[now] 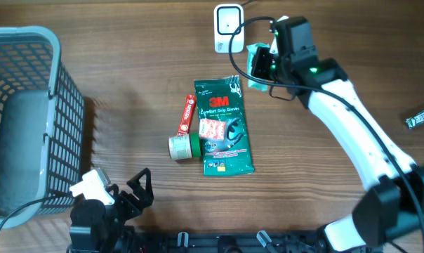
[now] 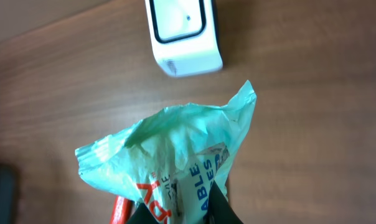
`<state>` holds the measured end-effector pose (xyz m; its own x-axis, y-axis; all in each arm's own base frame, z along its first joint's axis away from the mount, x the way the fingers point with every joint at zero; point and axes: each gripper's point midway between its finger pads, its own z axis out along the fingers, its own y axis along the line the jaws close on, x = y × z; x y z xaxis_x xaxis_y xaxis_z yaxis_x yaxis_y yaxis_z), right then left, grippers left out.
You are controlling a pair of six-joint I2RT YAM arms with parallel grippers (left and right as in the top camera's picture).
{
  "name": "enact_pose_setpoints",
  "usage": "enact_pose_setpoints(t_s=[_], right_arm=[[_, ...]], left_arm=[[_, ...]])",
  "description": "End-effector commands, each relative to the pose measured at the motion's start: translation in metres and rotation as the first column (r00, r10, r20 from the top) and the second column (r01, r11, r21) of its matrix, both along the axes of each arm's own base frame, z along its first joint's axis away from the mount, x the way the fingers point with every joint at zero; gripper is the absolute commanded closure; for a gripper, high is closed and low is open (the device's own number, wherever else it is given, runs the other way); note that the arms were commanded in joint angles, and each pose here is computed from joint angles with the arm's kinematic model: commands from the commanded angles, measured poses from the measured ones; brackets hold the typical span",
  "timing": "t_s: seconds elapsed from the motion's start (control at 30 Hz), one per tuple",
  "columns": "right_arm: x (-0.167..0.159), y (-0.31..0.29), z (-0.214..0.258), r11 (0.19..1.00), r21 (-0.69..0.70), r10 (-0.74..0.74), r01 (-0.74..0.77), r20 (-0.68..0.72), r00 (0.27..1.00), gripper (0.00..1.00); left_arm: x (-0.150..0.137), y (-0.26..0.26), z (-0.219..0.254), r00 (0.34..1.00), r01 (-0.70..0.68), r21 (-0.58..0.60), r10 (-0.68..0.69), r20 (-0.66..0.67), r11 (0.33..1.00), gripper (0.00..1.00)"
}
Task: Scan the item barcode
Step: 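Hold the wipes pack in front of the white scanner, then carry the wipes pack to the right edge and release it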
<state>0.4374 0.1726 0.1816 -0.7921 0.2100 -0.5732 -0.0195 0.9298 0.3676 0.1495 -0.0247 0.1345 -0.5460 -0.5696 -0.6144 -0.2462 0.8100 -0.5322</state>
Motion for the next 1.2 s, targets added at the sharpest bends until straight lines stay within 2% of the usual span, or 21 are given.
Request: enact_pose_setpoints(t_s=[0.0,0.07,0.13,0.23,0.33,0.53,0.7,0.8,0.93,1.0,1.03,1.07,1.17], right_arm=[[0.030,0.016,-0.019,0.989,-0.070,0.137,-0.130,0.094,0.986,0.95],[0.040,0.039,-0.013,0.968,-0.030,0.250,-0.249,0.177,0.952,0.96],[0.052,0.047,-0.001,0.968,0.021,0.239,-0.251,0.245,0.940,0.95],[0.077,0.050,0.027,0.967,-0.061,0.250,-0.248,0.419,0.873,0.95],[0.106,0.039,0.038,0.982,-0.147,0.183,-0.122,0.532,0.827,0.95],[0.165,0.066,0.016,0.977,-0.174,0.198,-0.121,0.546,0.814,0.96],[0.198,0.069,-0.016,0.975,-0.215,0.155,-0.049,0.511,0.846,0.95],[0.202,0.069,-0.023,0.976,-0.215,0.140,-0.032,0.513,0.847,0.95],[0.201,0.057,0.011,0.982,-0.181,0.054,0.053,0.539,0.841,0.96],[0.189,0.033,0.037,0.965,-0.219,-0.009,0.143,0.517,0.856,0.96],[0.181,0.015,0.046,0.949,-0.240,-0.061,0.205,0.499,0.864,0.96],[0.165,-0.016,0.058,0.906,-0.296,-0.140,0.302,0.464,0.875,0.96],[0.118,-0.090,0.068,0.766,-0.475,-0.277,0.432,0.363,0.890,0.96]], left_arm=[[0.001,0.000,-0.001,1.000,-0.003,-0.004,0.003,0.000,1.000,0.00],[0.001,0.000,-0.001,1.000,-0.003,-0.004,0.003,0.000,1.000,0.00],[0.001,0.000,-0.001,1.000,-0.003,-0.004,0.003,-0.001,1.000,0.00],[0.001,0.000,-0.001,1.000,-0.003,-0.004,0.003,-0.001,1.000,0.00],[0.001,0.000,-0.001,1.000,-0.003,-0.004,0.003,0.000,1.000,0.00],[0.001,0.000,-0.001,1.000,-0.003,-0.004,0.003,0.000,1.000,0.00],[0.001,0.000,-0.001,1.000,-0.003,-0.004,0.003,0.000,1.000,0.00],[0.001,0.000,-0.001,1.000,-0.003,-0.004,0.003,-0.001,1.000,0.00],[0.001,0.000,-0.001,1.000,-0.003,-0.004,0.003,0.000,1.000,0.00],[0.001,0.000,-0.001,1.000,-0.003,-0.004,0.003,-0.001,1.000,0.00],[0.001,0.000,-0.001,1.000,-0.003,-0.004,0.003,0.000,1.000,0.00],[0.001,0.000,-0.001,1.000,-0.003,-0.004,0.003,0.000,1.000,0.00],[0.001,0.000,-0.001,1.000,-0.003,-0.004,0.003,0.000,1.000,0.00]])
